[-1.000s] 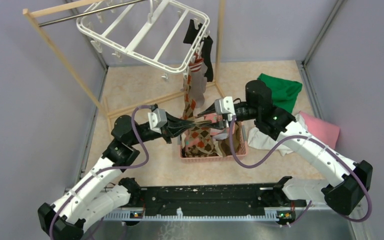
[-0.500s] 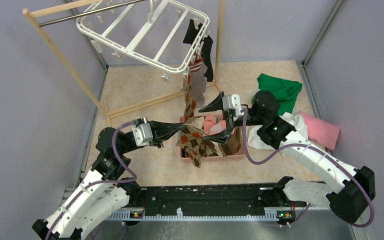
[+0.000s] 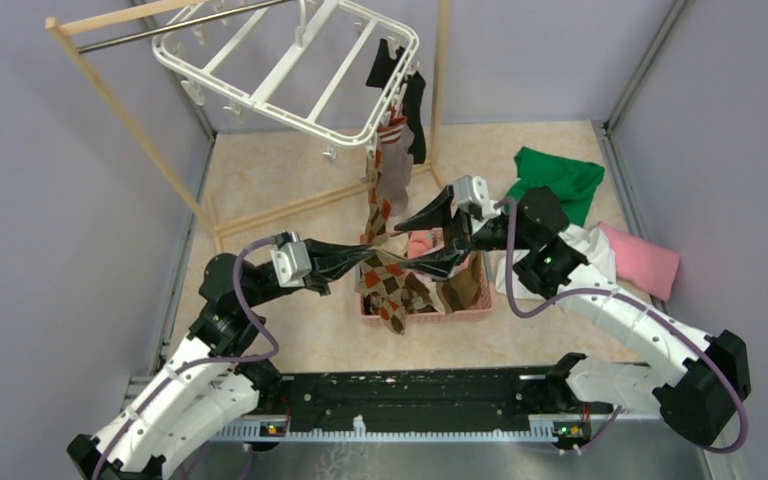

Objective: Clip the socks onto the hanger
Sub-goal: Adjust the sock.

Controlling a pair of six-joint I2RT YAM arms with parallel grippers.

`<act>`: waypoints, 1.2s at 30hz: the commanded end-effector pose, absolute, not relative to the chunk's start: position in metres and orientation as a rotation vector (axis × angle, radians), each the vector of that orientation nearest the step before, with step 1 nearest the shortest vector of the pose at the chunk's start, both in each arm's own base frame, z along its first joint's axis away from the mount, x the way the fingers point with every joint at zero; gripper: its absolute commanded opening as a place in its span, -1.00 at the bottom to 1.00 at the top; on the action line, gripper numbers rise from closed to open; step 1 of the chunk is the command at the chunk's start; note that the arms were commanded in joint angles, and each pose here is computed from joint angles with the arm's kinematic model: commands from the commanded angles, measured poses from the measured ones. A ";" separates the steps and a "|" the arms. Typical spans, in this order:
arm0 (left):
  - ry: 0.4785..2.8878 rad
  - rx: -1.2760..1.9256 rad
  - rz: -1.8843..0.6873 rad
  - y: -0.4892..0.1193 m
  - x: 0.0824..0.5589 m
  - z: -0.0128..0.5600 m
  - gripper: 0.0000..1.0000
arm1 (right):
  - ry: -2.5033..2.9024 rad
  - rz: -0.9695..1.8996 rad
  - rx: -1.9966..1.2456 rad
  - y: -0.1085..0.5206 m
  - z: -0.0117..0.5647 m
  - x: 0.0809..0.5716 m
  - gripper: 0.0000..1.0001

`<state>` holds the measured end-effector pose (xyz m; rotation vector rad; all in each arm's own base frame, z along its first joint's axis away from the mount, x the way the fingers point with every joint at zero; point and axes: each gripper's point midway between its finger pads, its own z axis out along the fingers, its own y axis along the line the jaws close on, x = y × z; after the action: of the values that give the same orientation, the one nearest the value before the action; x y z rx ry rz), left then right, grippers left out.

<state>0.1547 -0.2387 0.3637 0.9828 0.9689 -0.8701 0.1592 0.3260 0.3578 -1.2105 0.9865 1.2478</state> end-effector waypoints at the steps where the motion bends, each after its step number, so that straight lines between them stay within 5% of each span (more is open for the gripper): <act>1: 0.894 0.947 -0.862 -0.235 0.150 0.382 -1.00 | 0.962 1.273 -1.174 0.328 0.368 0.155 0.20; 9: 0.848 0.905 -0.887 -0.232 0.145 0.395 -1.00 | 0.959 1.281 -1.169 0.336 0.365 0.153 0.10; 19: 0.828 0.891 -0.878 -0.231 0.146 0.397 -1.00 | 0.923 1.277 -1.141 0.337 0.373 0.154 -0.33; 26: 0.838 0.877 -0.906 -0.231 0.144 0.398 -1.00 | 0.904 1.292 -1.143 0.338 0.373 0.152 -0.38; 34: 0.837 0.863 -0.900 -0.229 0.145 0.400 -1.00 | 0.888 1.304 -1.151 0.338 0.375 0.149 -1.00; 36: 0.852 0.853 -0.901 -0.229 0.147 0.398 -1.00 | 0.879 1.305 -1.152 0.338 0.377 0.148 -1.00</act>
<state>0.1510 -0.2336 0.3850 0.8829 0.9040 -0.9073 0.1561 0.3372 0.3648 -1.1478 0.9480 1.2953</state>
